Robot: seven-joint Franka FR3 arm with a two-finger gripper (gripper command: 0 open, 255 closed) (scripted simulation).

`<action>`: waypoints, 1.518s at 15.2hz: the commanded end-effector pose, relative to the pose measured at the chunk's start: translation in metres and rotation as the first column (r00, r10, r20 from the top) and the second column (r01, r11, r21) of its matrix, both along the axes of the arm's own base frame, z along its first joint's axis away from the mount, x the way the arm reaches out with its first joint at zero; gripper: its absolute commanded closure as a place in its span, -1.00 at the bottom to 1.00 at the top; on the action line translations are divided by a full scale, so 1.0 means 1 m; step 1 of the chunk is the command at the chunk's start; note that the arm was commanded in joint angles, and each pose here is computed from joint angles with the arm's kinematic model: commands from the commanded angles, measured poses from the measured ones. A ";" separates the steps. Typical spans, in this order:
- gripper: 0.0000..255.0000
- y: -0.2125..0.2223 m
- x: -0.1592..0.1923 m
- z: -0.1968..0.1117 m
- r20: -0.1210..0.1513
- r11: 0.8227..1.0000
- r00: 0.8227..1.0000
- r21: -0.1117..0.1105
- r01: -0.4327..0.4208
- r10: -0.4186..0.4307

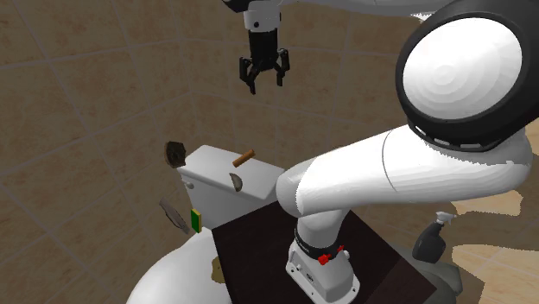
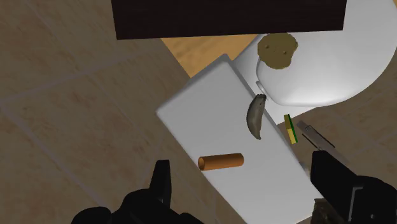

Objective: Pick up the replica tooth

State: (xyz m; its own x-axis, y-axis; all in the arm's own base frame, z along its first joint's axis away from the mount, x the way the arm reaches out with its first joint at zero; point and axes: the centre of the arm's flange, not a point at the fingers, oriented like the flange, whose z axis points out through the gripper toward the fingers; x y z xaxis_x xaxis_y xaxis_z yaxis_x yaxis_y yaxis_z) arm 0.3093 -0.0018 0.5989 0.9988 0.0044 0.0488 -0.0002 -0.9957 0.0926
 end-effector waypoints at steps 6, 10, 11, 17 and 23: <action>-1.00 0.014 0.022 -0.061 -0.006 1.000 1.000 -0.002 0.010 -0.010; -1.00 0.026 0.040 -0.110 -0.012 1.000 1.000 -0.003 0.017 -0.018; -1.00 0.028 0.045 -0.122 -0.013 1.000 1.000 -0.003 0.019 -0.019; -1.00 0.045 0.071 -0.195 -0.020 1.000 0.999 -0.005 0.031 -0.031; -1.00 0.061 0.097 -0.269 -0.028 0.999 0.999 -0.007 0.043 -0.043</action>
